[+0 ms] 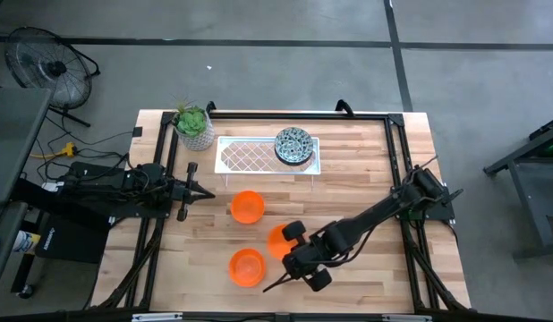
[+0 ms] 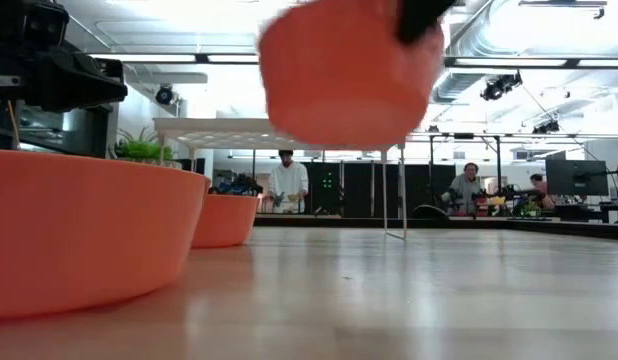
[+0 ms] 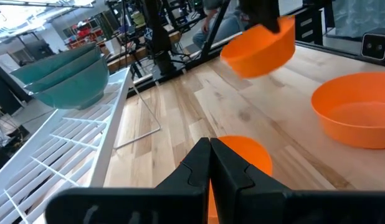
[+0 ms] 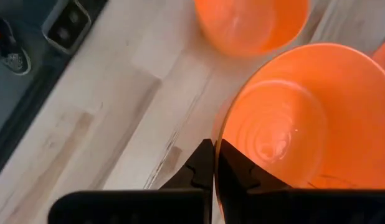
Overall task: Pick & Place Mini bowls
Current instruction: Put the bottom right orange bowl on the shelf
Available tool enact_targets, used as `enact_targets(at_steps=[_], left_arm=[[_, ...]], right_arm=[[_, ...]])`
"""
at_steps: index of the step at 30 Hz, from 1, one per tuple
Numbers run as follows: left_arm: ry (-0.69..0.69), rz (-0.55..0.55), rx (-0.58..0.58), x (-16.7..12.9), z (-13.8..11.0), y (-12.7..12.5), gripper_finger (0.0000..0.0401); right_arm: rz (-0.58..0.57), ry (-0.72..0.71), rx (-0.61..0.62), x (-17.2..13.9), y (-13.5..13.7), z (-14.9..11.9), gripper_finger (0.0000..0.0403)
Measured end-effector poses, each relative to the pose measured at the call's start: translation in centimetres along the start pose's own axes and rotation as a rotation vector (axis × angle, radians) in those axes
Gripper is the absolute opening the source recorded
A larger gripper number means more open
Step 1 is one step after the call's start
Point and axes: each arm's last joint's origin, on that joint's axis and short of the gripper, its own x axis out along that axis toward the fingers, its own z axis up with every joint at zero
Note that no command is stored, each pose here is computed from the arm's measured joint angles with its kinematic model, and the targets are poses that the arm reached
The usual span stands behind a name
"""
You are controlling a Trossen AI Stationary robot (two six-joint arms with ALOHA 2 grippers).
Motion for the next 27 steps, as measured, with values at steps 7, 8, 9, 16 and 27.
enact_targets(at_steps=[7,8,9,16,27], left_arm=[[-0.019,-0.027,-0.059,0.0,0.1,-0.1,0.0],[-0.023,-0.033,-0.07,0.0,0.1,-0.1,0.0],[-0.027,-0.042,-0.081,0.0,0.2,-0.1,0.0],[-0.061,-0.061,-0.104,-0.6,2.4,0.7,0.0034],[0.11,-0.275,-0.043,0.6,6.6,2.3,0.0171]], right_arm=[[-0.052,-0.093,-0.001,-2.7,-0.8,2.1,0.0],[-0.056,-0.099,-0.005,-2.9,-0.9,2.3,0.0],[-0.061,-0.105,-0.006,-3.1,-1.0,2.4,0.0],[-0.069,-0.106,0.0,-3.3,-1.3,2.5,0.0],[-0.002,-0.152,0.031,-3.2,-2.7,2.8,0.0]])
